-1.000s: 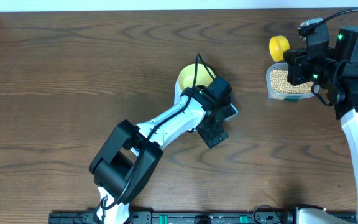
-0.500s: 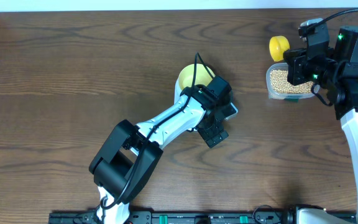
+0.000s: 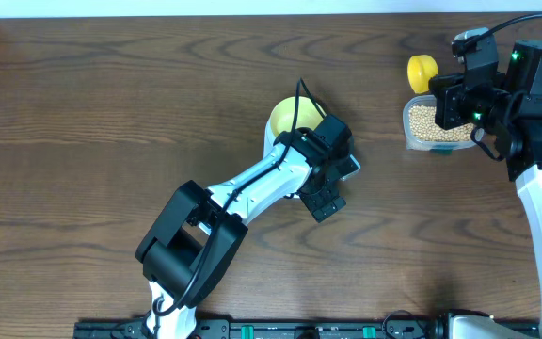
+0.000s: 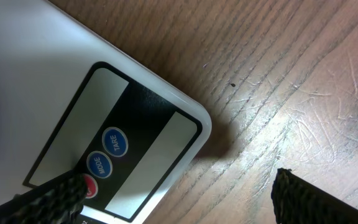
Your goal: Scoop item into bowl and weigh 50g on scale
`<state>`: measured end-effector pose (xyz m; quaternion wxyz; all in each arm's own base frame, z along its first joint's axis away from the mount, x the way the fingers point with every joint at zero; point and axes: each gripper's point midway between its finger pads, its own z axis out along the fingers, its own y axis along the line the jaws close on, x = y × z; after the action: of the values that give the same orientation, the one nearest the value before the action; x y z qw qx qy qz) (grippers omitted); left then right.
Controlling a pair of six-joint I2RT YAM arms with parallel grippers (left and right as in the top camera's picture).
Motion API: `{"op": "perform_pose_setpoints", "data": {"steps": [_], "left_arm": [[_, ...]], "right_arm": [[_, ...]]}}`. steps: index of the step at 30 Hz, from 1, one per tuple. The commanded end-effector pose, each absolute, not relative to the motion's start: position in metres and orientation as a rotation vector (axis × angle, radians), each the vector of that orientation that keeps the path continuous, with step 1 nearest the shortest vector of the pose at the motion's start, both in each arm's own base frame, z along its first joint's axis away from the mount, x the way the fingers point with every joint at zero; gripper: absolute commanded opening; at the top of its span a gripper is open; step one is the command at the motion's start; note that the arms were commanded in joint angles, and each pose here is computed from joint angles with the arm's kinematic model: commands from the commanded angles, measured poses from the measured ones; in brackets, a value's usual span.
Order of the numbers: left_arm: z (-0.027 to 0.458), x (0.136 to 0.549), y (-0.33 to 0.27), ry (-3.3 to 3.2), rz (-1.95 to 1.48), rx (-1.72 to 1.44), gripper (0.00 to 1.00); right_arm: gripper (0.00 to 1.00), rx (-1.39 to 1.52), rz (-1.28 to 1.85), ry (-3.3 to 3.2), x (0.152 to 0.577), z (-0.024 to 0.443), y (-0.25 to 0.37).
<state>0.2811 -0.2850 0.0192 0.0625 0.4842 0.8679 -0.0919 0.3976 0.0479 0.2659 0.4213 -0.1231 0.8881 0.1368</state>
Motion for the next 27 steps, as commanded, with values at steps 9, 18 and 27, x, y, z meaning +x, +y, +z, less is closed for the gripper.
{"op": "perform_pose_setpoints", "data": {"steps": [9, 18, 27], "left_arm": [[-0.011, 0.273, -0.271, 2.702, -0.226, 1.515, 0.98], [-0.006, 0.269, -0.278, 2.675, -0.227, 1.551, 0.98], [-0.006, 0.267, -0.276, 2.686, -0.225, 1.554, 0.98]], "right_arm": [[0.01, -0.330, 0.340, 2.203, 0.400, 0.273, 0.049], [0.01, -0.331, 0.338, 2.198, 0.401, 0.274, 0.049], [0.01, -0.330, 0.340, 2.201, 0.400, 0.273, 0.049]]}}
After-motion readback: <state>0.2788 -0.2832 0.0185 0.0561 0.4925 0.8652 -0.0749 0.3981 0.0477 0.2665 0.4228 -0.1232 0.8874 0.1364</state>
